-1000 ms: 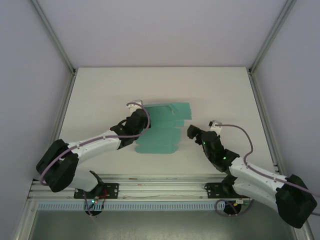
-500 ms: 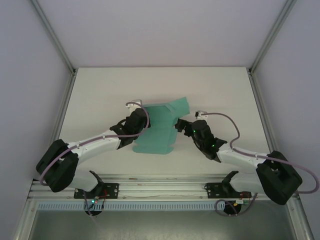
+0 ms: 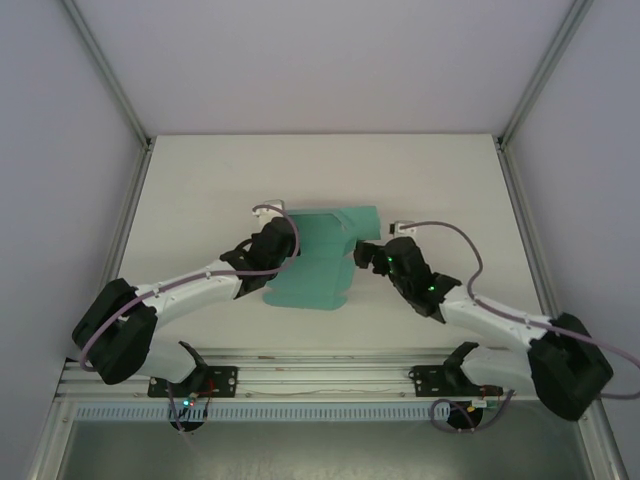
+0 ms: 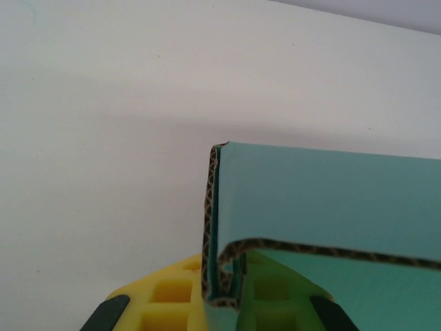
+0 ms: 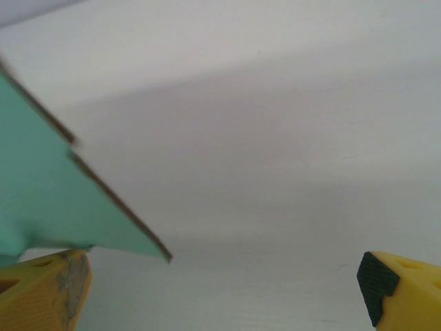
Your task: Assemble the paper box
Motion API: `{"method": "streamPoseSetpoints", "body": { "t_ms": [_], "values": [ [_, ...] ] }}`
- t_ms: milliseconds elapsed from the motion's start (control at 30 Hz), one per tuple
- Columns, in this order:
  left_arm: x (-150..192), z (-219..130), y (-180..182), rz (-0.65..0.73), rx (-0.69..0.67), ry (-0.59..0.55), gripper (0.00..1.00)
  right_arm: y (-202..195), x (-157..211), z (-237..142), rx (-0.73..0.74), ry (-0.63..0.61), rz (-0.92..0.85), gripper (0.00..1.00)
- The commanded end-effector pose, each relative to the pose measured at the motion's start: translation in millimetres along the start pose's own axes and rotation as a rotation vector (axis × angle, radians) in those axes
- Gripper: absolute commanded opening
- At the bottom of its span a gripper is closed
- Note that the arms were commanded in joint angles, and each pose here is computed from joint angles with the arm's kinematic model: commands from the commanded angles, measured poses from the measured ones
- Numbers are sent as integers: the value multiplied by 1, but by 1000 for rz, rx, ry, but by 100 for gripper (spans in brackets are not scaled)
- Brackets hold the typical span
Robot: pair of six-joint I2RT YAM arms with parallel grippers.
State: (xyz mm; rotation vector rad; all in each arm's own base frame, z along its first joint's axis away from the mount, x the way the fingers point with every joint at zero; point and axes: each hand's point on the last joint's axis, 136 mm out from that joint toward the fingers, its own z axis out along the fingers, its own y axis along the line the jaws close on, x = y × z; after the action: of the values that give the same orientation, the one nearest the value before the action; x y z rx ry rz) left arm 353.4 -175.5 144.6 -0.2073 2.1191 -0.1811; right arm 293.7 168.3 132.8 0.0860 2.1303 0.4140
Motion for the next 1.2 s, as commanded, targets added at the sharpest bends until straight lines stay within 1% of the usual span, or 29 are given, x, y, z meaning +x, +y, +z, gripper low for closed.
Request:
{"method": "streamPoseSetpoints", "body": {
  "t_ms": [0,133,300,433,633,800,933,1000,1167],
  "values": [
    [-4,-2,6,30,-37,-15,0,-19,1,-17,52,-29,-20,100],
    [-3,-3,1,35,-5,-11,0,-12,7,-27,-23,-6,-7,100],
    [-3,-3,1,28,-3,-9,0,-26,9,-29,50,-5,-4,100],
    [-2,-4,1,29,2,-10,0,-29,7,-27,80,2,-24,100],
    [-2,-6,-2,20,32,-10,0,-1,2,-12,-15,18,-35,100],
    [0,-6,-5,17,54,-8,0,13,-12,-1,-31,-3,-51,100],
    [4,-3,-5,34,50,-3,0,16,-16,5,-10,21,-98,100],
    [5,-3,-6,30,55,3,0,19,-9,10,-12,57,-116,100],
    [2,-3,-12,8,85,-4,0,47,5,21,-159,112,-121,100]
  ]
}}
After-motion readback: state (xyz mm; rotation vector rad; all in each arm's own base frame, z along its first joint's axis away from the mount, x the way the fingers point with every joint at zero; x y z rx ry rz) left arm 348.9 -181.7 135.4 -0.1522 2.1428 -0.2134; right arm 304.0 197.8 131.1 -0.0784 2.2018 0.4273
